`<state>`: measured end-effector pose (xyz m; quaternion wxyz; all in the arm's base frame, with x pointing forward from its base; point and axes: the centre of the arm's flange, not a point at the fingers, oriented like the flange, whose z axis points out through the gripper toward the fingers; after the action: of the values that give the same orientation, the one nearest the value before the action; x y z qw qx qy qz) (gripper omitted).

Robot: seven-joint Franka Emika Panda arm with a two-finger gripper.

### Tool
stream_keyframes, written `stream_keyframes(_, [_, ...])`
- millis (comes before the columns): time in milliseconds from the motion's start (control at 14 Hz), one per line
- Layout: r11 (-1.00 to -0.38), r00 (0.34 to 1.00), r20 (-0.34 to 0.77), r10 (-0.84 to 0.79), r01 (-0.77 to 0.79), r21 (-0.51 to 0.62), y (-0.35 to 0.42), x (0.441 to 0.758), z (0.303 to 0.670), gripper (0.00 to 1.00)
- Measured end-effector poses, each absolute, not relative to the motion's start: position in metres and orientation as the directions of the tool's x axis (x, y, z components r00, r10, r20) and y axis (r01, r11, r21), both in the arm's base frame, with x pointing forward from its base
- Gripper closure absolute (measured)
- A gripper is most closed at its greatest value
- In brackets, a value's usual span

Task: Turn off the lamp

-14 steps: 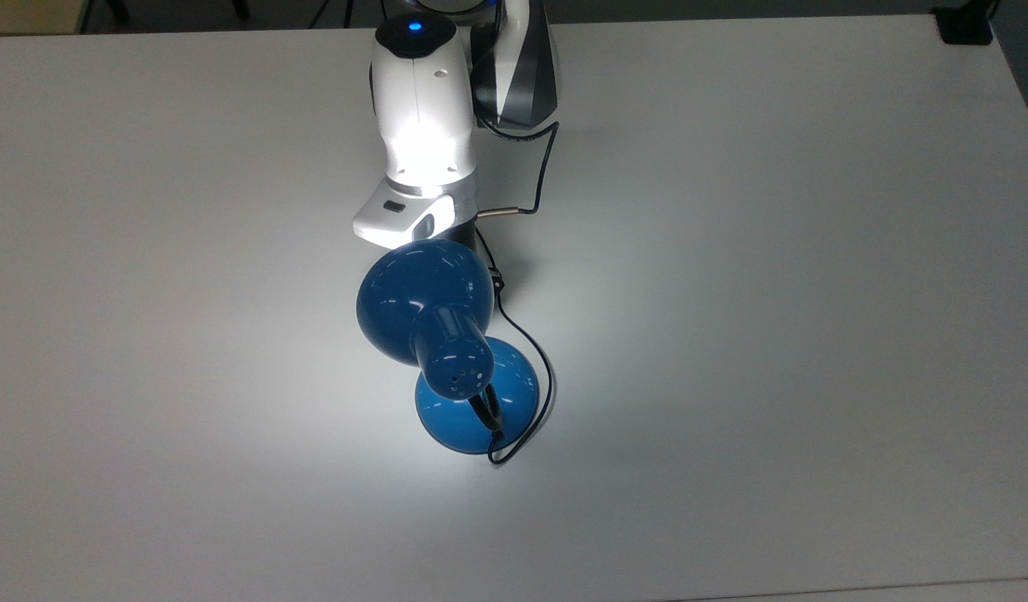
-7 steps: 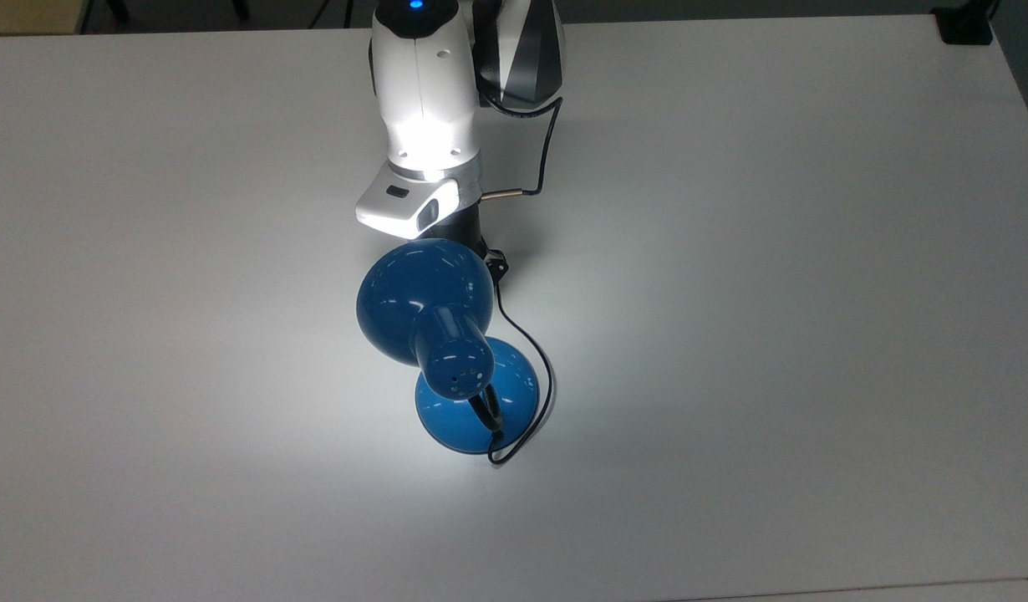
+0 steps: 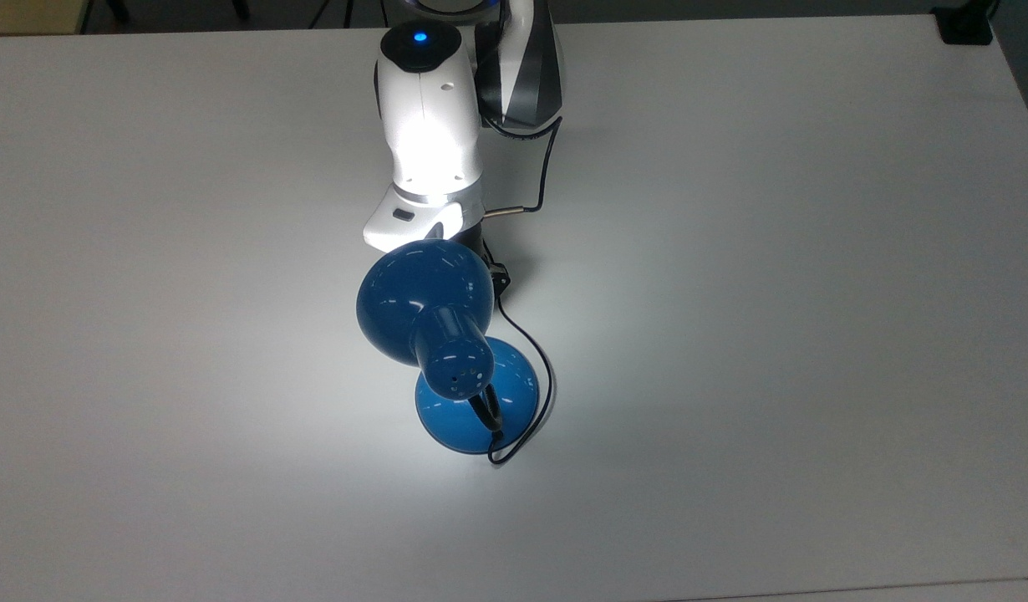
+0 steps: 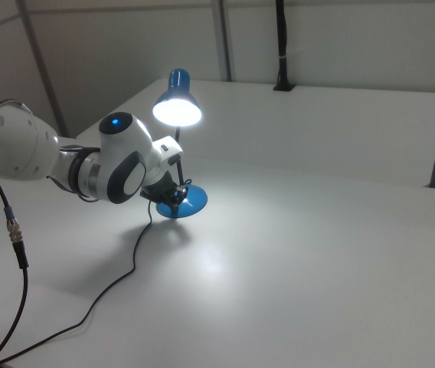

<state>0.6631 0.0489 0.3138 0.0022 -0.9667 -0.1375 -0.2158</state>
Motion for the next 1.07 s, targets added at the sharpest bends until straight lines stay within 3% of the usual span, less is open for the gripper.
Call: stream_keyframes(1075, [-0.959,0.855,0.44,0.274,0.275,0.063,0.05,0.676,0.32,0.99])
